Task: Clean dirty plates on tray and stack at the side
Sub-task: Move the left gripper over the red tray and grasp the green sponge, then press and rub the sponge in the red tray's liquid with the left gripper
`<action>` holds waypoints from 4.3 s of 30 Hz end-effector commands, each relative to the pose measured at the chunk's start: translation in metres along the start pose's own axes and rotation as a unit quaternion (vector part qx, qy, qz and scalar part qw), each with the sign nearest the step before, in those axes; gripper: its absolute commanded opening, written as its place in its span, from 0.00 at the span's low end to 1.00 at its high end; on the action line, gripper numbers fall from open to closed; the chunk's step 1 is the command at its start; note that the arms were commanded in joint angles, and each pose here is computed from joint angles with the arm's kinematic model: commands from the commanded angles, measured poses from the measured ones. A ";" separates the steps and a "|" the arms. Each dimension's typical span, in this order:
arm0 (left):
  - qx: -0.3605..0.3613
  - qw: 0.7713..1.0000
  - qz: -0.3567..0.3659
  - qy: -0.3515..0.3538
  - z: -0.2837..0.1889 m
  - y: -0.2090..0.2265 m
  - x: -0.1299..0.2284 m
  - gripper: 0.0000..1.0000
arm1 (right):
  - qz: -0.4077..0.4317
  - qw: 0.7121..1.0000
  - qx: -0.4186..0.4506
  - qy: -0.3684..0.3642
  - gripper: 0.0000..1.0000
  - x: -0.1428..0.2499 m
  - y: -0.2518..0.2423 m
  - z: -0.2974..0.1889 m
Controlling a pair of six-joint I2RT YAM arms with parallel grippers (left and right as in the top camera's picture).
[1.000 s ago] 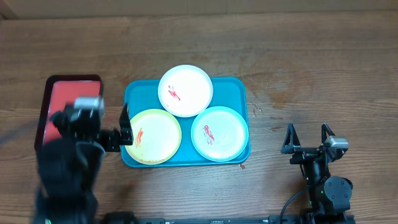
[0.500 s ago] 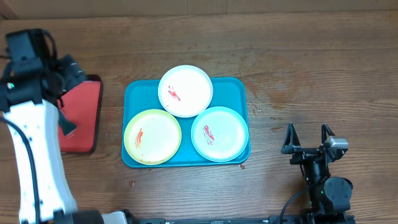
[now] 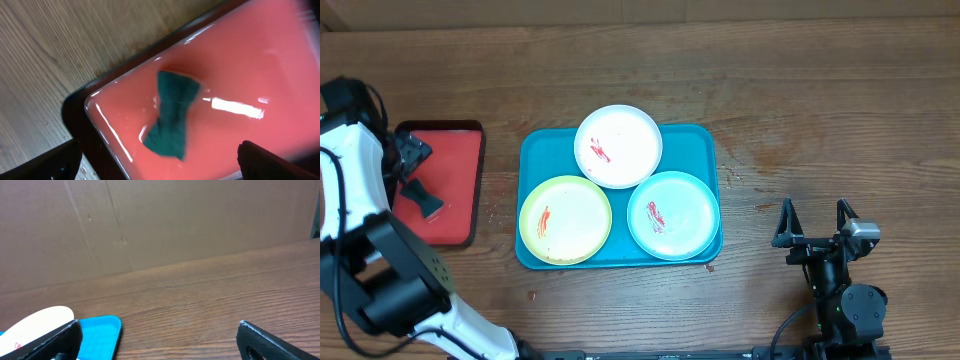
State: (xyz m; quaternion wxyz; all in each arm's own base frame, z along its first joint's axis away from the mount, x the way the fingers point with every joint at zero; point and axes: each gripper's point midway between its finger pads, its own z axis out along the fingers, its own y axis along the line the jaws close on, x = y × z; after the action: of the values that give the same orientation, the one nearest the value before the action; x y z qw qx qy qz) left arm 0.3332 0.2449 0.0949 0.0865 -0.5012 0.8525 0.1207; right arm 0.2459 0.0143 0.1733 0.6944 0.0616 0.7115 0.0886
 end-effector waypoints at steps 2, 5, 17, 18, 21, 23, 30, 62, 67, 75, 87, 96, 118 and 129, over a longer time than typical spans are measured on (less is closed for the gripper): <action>-0.011 0.998 -0.001 0.054 0.046 0.003 0.007 1.00 | -0.002 1.000 0.001 -0.002 1.00 0.002 0.000 0.000; -0.014 0.997 0.025 0.073 0.072 -0.002 0.013 0.98 | -0.002 1.000 0.001 -0.002 1.00 0.002 0.000 0.000; 0.065 0.994 0.079 0.047 0.087 -0.037 -0.002 0.65 | -0.002 1.000 0.001 -0.002 1.00 0.002 0.000 0.000; 0.065 0.994 0.079 0.048 0.088 -0.037 -0.001 0.58 | -0.002 1.000 0.001 -0.002 1.00 0.002 0.000 0.000; 0.064 0.993 0.079 0.051 0.089 -0.036 0.001 0.46 | -0.002 1.000 0.001 -0.002 1.00 0.002 0.000 0.000; 0.062 0.993 0.080 0.055 0.091 -0.035 0.004 0.33 | -0.002 1.000 0.001 -0.002 1.00 0.002 0.000 0.000; 0.047 0.991 0.086 0.091 0.091 -0.026 0.022 0.63 | -0.002 1.000 0.001 -0.002 1.00 0.002 0.000 0.000; 0.074 0.986 0.085 0.120 0.087 -0.033 0.034 1.00 | -0.002 1.000 0.001 -0.002 1.00 0.002 0.000 0.000; 0.079 0.988 0.083 0.104 0.088 -0.036 0.027 0.17 | -0.002 1.000 0.001 -0.002 1.00 0.002 0.000 0.000; 0.071 0.986 0.085 0.122 0.087 -0.032 0.035 0.54 | -0.002 1.000 0.001 -0.002 1.00 0.002 0.000 0.000; 0.035 0.971 0.096 0.217 0.073 -0.008 0.078 0.30 | -0.002 1.000 0.001 -0.002 1.00 0.002 0.000 0.000; 0.050 0.978 0.092 0.181 0.080 -0.018 0.062 0.73 | -0.002 1.000 0.001 -0.002 1.00 0.002 0.000 0.000; 0.081 0.987 0.096 0.102 0.089 -0.037 0.026 0.13 | -0.002 1.000 0.001 -0.002 1.00 0.002 0.000 0.000; 0.041 0.974 0.106 0.198 0.077 -0.012 0.070 0.94 | -0.002 1.000 0.001 -0.002 1.00 0.002 0.000 0.000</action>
State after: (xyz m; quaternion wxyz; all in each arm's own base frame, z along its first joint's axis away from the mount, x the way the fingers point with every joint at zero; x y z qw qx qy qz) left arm 0.3169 0.2088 0.0073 -0.0572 -0.4236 0.9040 -0.0025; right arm 0.2459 0.0143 0.1735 0.6946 0.0620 0.7112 0.0888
